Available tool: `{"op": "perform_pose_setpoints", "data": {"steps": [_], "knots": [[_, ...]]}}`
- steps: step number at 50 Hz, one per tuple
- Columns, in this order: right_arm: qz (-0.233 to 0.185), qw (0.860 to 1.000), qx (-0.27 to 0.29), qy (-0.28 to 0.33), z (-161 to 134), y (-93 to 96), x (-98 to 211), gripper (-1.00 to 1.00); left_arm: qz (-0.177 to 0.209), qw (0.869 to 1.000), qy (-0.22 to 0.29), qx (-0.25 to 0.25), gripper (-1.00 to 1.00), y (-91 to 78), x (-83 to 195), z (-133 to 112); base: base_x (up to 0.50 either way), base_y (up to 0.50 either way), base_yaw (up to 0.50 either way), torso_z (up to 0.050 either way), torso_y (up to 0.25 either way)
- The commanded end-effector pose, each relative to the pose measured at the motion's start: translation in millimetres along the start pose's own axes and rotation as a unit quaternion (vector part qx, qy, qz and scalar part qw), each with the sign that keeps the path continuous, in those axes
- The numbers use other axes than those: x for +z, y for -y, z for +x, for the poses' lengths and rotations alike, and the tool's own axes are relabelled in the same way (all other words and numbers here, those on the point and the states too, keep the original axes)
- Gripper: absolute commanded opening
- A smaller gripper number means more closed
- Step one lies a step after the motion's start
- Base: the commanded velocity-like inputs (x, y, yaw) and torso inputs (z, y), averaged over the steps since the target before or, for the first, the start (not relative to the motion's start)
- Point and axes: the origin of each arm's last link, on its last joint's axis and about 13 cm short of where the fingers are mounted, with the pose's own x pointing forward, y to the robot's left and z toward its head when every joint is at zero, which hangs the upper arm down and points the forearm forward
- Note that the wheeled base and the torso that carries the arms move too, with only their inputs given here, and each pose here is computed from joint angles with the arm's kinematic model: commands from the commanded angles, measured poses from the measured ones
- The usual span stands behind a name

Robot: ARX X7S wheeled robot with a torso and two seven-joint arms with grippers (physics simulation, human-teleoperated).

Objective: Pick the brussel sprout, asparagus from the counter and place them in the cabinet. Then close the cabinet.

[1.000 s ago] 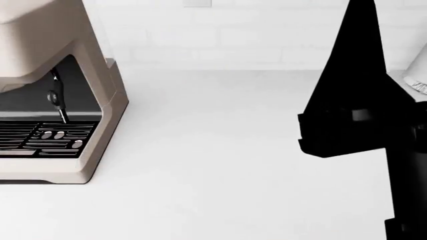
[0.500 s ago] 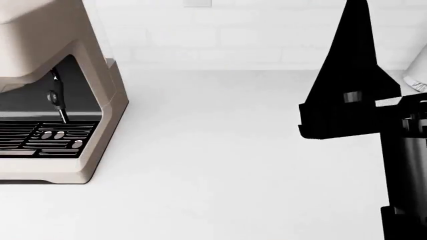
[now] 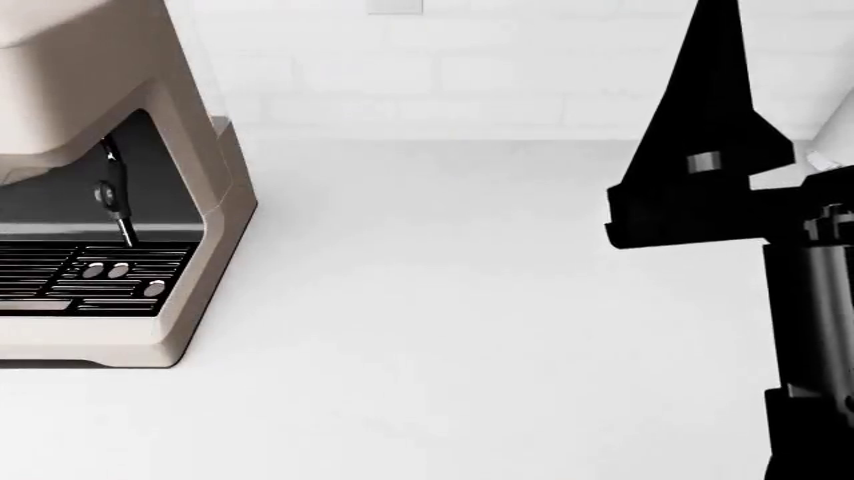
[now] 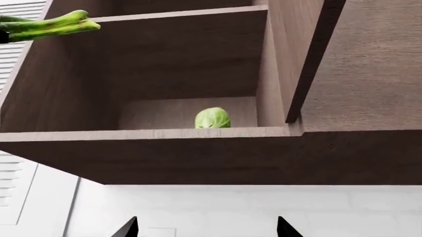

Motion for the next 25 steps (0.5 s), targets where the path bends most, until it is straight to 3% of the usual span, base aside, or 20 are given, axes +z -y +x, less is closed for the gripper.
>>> {"op": "perform_pose_setpoints", "data": {"steps": [1,6,13,14,15,16,17,18,19,21,22,25], "knots": [[-0.003,1.000,-0.002,-0.005,1.2,-0.2,-2.6,1.00,-0.010,0.999,0.042,0.020,-1.00,0.0,-0.4,0.8,0.00,0.00,0.00,0.000,0.000],[-0.004,1.000,-0.004,-0.007,1.0,-1.0,-4.1,1.00,-0.022,0.996,0.082,0.027,-1.00,0.2,-1.2,1.9,0.00,0.00,0.00,0.000,0.000],[-0.005,1.000,-0.005,-0.007,-0.4,-0.9,-4.3,1.00,-0.028,0.995,0.089,0.029,-1.00,0.3,-1.4,2.1,0.00,0.00,0.00,0.000,0.000],[-0.005,1.000,-0.005,-0.007,-0.8,-0.5,-3.9,1.00,-0.050,0.996,0.073,0.013,-1.00,2.4,-5.6,45.6,0.00,0.00,0.00,0.000,0.000],[-0.005,1.000,-0.005,-0.007,-1.0,-0.3,-3.5,1.00,-0.044,0.995,0.087,-0.011,-1.00,15.3,-4.4,85.9,0.00,0.00,0.00,0.000,0.000],[-0.005,1.000,-0.005,-0.007,-1.1,-0.2,-3.4,1.00,-0.008,0.990,0.129,-0.051,-1.00,41.8,8.2,118.6,0.00,0.00,0.00,0.000,0.000],[-0.005,1.000,-0.005,-0.007,-1.1,-0.1,-3.4,1.00,0.053,0.976,0.187,-0.094,-1.00,71.8,30.5,139.6,0.00,0.00,0.00,0.000,0.000],[-0.005,1.000,-0.005,-0.007,-1.1,0.0,-3.5,1.00,0.080,0.972,0.166,-0.145,-1.00,80.9,3.6,169.5,0.00,0.00,0.00,0.000,0.000],[-0.005,1.000,-0.005,-0.007,-1.1,0.0,-3.6,1.00,0.046,0.976,0.155,-0.145,-1.00,63.6,-17.4,185.9,0.00,0.00,0.00,0.000,0.000],[-0.005,1.000,-0.005,-0.007,-1.1,0.0,-3.7,1.00,-0.009,0.993,0.116,-0.017,-1.00,11.6,-48.9,198.2,0.00,0.00,0.00,0.000,0.000],[-0.005,1.000,-0.005,-0.007,-1.2,0.0,-3.6,1.00,-0.026,0.993,0.105,0.044,-1.00,-12.4,-57.6,196.2,0.00,0.00,0.00,0.000,0.000],[-0.005,1.000,-0.005,-0.007,-1.2,-0.2,-3.2,1.00,-0.029,0.992,0.111,0.052,-1.00,-12.2,-58.7,196.9,0.00,0.00,0.00,0.000,0.000]]}}
